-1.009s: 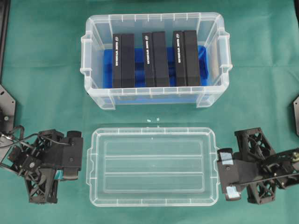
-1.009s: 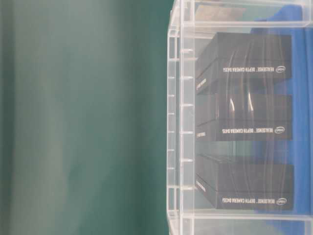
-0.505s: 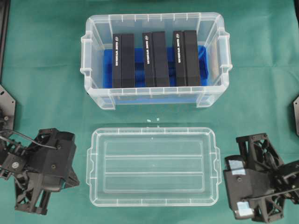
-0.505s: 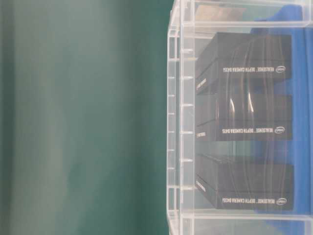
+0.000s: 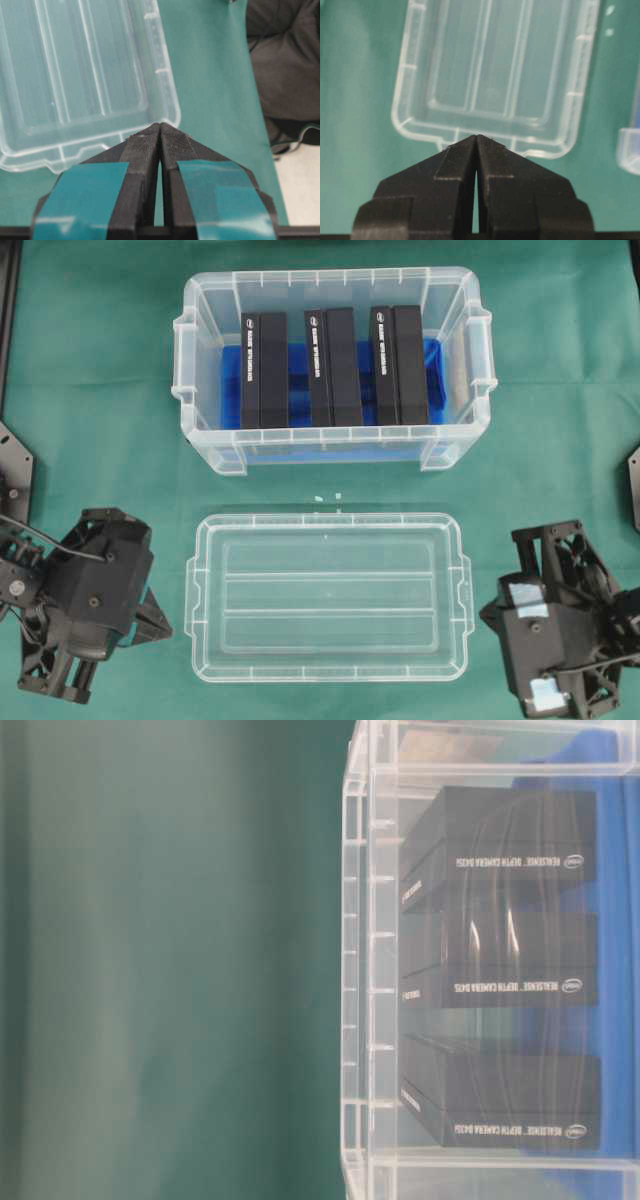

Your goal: Clamp the lid of the box with both arms, then lift and open it.

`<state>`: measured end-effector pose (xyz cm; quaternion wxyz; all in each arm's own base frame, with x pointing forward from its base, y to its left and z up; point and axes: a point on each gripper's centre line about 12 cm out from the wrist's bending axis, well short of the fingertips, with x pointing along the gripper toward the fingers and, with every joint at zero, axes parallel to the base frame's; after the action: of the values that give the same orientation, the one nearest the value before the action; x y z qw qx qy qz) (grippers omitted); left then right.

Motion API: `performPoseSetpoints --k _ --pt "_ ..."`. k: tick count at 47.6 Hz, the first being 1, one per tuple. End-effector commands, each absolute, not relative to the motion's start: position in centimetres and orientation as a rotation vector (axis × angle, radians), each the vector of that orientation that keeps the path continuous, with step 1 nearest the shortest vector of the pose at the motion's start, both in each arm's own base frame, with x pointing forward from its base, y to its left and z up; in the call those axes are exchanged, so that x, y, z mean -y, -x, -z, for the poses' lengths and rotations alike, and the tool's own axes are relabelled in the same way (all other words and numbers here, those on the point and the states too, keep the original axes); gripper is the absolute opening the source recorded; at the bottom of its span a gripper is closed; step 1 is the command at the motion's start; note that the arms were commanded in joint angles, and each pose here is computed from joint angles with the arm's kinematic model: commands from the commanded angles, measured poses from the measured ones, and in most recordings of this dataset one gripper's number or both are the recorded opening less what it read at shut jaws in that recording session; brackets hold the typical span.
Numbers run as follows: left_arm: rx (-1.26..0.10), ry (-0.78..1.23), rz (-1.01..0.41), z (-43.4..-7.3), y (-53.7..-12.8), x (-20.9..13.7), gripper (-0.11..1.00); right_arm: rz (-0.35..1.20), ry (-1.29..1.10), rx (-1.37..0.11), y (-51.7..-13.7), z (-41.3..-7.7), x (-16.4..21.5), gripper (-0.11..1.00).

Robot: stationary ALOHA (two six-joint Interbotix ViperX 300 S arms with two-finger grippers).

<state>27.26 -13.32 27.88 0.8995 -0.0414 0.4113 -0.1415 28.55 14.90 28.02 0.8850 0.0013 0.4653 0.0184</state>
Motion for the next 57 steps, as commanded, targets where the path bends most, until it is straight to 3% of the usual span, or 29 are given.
performPoseSetpoints --k 1,13,34,47,57 --pt "-0.783 0.084 0.292 -30.0 -27.6 12.6 0.01 -0.046 0.007 -0.889 -28.7 -30.3 -14.6 0.0" --pt "-0.682 0.017 0.282 -32.8 -27.9 10.5 0.01 0.01 0.05 -0.757 -28.7 -33.1 -11.8 0.0" --pt "-0.505 -0.058 0.151 -36.5 -27.3 4.5 0.01 0.193 0.045 -0.495 -29.3 -37.6 -3.3 0.0" --pt "-0.329 -0.071 -0.01 -39.1 -25.0 -0.4 0.01 0.29 0.031 -0.425 -28.6 -38.5 0.5 0.0" --pt "-0.294 -0.08 -0.119 -39.6 -23.5 -3.0 0.01 0.362 0.042 -0.402 -27.9 -38.1 3.1 0.0"
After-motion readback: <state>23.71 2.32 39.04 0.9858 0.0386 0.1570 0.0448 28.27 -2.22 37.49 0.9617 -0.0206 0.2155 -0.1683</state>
